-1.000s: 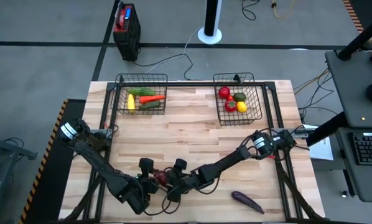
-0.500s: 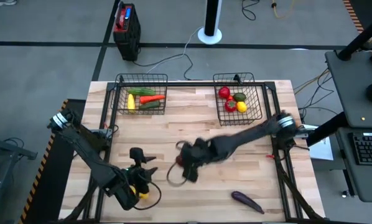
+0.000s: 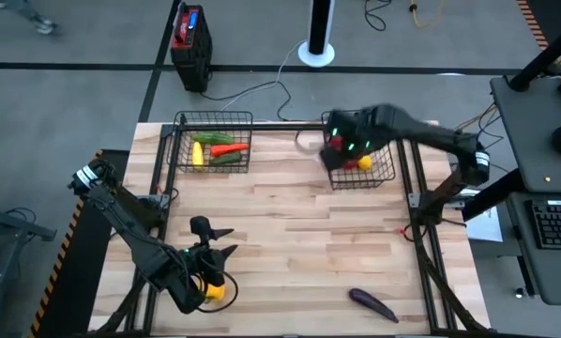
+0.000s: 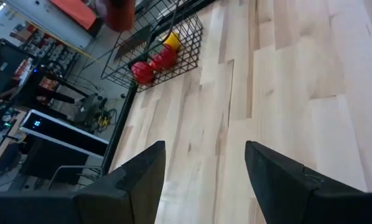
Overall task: Sort produce into baskets
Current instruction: Put the red apple into the right black wire basket
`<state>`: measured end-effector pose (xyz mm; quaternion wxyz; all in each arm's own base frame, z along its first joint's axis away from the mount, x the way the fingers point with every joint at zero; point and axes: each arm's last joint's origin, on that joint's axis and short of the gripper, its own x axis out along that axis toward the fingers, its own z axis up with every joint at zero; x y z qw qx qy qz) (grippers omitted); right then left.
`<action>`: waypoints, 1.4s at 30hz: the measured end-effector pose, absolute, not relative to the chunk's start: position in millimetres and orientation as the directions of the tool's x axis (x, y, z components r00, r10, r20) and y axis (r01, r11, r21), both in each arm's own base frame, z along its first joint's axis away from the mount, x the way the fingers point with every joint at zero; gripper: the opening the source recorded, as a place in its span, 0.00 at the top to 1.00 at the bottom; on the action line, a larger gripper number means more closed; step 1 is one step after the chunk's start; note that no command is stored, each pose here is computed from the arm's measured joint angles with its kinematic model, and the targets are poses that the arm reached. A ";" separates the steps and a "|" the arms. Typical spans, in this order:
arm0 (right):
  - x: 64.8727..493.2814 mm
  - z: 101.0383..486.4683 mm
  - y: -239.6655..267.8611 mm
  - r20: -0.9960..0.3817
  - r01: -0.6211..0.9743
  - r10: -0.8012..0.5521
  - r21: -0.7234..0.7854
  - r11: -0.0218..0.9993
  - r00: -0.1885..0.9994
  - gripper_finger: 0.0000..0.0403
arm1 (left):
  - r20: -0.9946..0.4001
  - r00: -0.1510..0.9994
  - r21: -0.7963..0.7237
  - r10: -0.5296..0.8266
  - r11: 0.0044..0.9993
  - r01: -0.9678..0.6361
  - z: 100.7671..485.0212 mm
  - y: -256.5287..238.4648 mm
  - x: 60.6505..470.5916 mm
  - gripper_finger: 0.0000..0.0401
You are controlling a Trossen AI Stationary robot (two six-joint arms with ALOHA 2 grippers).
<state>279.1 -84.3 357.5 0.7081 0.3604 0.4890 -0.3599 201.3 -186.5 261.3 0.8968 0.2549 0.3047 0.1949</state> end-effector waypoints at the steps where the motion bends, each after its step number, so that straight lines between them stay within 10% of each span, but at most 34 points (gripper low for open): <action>1: 269.9 357.1 -96.6 -0.965 0.884 -0.140 0.140 0.447 0.223 0.33 | -0.447 0.738 0.574 0.505 0.795 -0.196 261.3 -186.5 201.3 0.49; 19: 260.9 296.2 -182.9 -0.952 0.874 0.298 0.208 0.439 0.077 0.32 | -0.439 0.738 0.511 0.513 0.818 -0.265 261.4 -186.0 201.1 0.49; 42: 275.9 259.0 -203.6 -0.955 0.824 0.296 0.161 0.543 -0.008 0.29 | -0.427 0.738 0.498 0.523 0.817 -0.290 261.5 -185.2 200.8 0.49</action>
